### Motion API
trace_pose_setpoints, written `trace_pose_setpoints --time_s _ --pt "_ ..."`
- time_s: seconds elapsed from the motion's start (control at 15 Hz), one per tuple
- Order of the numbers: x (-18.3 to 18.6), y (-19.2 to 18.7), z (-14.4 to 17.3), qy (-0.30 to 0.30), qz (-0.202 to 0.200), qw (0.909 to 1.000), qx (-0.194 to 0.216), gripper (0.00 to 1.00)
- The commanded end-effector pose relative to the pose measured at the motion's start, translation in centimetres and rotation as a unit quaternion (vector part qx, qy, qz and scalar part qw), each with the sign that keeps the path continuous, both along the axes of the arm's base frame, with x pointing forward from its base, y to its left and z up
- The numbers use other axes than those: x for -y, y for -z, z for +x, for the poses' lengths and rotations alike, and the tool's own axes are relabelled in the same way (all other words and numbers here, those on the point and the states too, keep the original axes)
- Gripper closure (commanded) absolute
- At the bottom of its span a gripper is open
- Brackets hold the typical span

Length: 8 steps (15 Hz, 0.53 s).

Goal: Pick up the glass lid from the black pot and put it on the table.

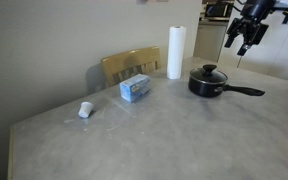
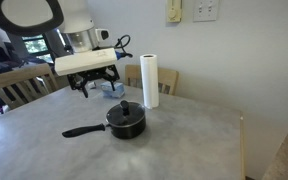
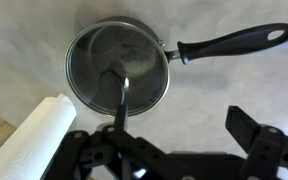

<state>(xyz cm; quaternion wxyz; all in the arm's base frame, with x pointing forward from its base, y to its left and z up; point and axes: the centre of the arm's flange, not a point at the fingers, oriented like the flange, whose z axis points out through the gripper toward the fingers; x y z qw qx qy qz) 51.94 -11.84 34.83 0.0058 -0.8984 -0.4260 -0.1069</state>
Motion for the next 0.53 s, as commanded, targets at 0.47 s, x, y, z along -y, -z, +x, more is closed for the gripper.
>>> trace_pose_setpoints --time_s 0.47 --pt "1.2 5.2 6.2 -0.009 -0.031 0.9992 0.024 0.00"
